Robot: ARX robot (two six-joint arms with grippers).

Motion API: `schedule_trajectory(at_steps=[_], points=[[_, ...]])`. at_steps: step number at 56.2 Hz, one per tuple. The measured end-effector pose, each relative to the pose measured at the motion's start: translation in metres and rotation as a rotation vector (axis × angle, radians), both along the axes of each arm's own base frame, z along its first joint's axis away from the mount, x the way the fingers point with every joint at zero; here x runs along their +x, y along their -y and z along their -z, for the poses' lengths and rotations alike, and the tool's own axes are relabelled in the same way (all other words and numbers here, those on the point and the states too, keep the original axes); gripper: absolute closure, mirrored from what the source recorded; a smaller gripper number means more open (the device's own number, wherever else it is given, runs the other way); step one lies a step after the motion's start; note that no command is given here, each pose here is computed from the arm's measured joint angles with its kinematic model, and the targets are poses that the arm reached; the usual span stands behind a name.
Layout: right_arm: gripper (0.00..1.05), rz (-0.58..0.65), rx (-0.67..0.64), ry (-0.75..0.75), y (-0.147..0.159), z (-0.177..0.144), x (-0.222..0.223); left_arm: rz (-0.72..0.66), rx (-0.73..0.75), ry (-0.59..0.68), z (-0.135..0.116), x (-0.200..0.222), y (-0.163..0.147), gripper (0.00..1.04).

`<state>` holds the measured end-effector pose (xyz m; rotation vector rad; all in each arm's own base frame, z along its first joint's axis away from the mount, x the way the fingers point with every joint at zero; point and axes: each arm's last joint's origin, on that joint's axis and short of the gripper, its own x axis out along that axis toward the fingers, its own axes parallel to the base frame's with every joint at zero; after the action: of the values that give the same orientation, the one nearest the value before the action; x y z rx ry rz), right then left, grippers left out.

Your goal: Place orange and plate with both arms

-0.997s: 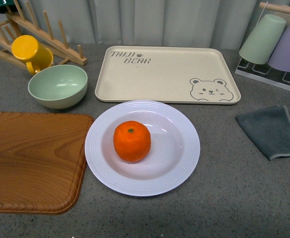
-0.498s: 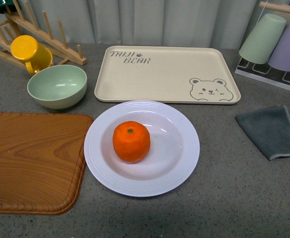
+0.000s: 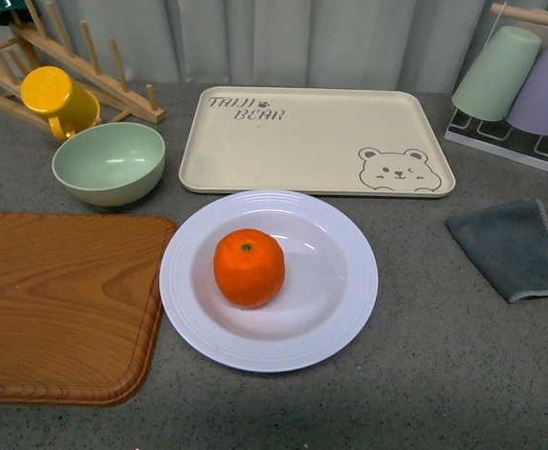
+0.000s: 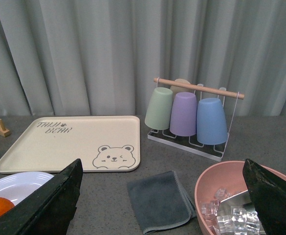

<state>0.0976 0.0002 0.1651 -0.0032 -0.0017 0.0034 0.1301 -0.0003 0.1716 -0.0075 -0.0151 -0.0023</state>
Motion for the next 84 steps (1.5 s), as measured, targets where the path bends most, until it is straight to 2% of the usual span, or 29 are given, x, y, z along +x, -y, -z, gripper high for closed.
schedule_trajectory(at_steps=[58, 60, 64, 68, 72, 75, 77, 84], points=[[0.09, 0.000, 0.000, 0.000, 0.000, 0.000, 0.000, 0.000, 0.000, 0.001, 0.002, -0.033, 0.000, 1.01], [0.09, 0.000, 0.000, 0.000, 0.000, 0.000, 0.000, 0.000, 0.000, 0.001, 0.002, -0.033, 0.000, 0.98], [0.09, 0.004, -0.001, -0.002, 0.000, 0.000, 0.000, 0.000, 0.000, 0.001, 0.002, -0.033, 0.000, 0.83], [0.09, 0.141, -0.052, -0.146, 0.003, 0.004, 0.006, -0.001, 0.000, 0.000, 0.002, -0.033, 0.000, 0.67], [0.09, 0.163, -0.054, -0.202, 0.006, 0.008, 0.018, 0.000, 0.000, 0.002, 0.002, -0.033, 0.000, 0.55], [0.09, 0.142, -0.027, -0.223, 0.008, 0.007, 0.031, 0.000, 0.000, 0.002, 0.002, -0.033, 0.000, 0.46], [0.09, 0.088, 0.023, -0.251, 0.007, 0.006, 0.050, 0.000, 0.000, 0.002, 0.002, -0.033, 0.000, 0.35], [0.09, -0.031, 0.158, -0.379, 0.004, 0.016, 0.096, 0.000, 0.000, 0.002, 0.002, -0.033, 0.000, 0.13]])
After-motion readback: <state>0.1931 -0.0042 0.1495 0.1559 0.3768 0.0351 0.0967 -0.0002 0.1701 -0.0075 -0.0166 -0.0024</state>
